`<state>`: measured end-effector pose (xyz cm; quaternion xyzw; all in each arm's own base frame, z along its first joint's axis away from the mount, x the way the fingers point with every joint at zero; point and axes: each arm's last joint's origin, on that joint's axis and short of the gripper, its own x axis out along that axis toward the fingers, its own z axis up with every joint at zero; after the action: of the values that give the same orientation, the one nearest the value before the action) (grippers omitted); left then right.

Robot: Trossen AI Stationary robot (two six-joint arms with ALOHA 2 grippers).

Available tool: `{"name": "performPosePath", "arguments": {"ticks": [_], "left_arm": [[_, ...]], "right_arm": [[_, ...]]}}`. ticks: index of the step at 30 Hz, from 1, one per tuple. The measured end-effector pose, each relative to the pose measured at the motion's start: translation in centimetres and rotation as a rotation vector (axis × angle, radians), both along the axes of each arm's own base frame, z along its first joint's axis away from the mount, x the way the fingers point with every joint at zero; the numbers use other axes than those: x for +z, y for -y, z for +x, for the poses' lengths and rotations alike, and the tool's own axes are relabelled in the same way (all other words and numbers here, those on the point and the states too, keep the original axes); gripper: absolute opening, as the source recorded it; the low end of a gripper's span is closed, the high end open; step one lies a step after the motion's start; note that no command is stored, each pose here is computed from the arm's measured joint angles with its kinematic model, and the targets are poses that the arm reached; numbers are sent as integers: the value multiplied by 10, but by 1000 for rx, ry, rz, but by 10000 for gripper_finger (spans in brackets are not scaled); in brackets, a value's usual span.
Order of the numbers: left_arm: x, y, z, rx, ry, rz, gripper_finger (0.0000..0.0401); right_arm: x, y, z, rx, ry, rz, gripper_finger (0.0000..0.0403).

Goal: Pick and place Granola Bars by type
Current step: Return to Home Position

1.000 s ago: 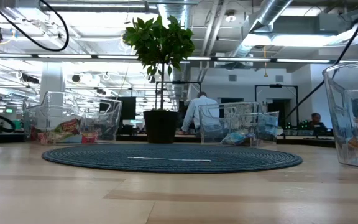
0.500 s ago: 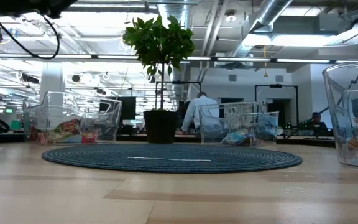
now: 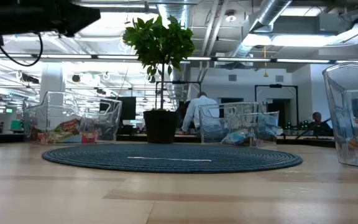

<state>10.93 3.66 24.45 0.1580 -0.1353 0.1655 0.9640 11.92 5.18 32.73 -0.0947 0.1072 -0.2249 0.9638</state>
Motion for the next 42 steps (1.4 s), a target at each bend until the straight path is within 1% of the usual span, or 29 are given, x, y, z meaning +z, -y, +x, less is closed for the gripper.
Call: {"name": "performPosePath", "arguments": {"ticks": [4,6,11,17,20,27,30,35,39,42], "left_arm": [[-6,-11,4,-11,-52,-49,177],[-10,-15,5,-21,-85,-74,177],[-14,-20,3,-30,-126,-104,177],[-16,-21,-1,-28,-145,-112,177],[-20,-21,-3,-45,-186,-131,177],[-31,-19,-5,-93,-283,-185,177],[-41,-18,-6,-107,-288,-187,177],[-59,-17,-10,-84,-212,-187,177],[-67,-16,-14,-70,-191,-195,177],[-68,-16,-16,-67,-196,-202,177]], "right_arm": [[-6,6,10,222,75,-53,166],[-10,13,11,256,104,-71,166],[-26,34,12,223,114,-33,166],[-49,52,12,291,104,42,166],[-59,57,9,308,120,59,165],[-87,58,2,341,151,60,165],[-99,58,-2,341,166,58,165],[-113,58,-9,340,231,49,165],[-117,58,-16,338,248,51,165],[-117,58,-20,338,253,57,165]]}}
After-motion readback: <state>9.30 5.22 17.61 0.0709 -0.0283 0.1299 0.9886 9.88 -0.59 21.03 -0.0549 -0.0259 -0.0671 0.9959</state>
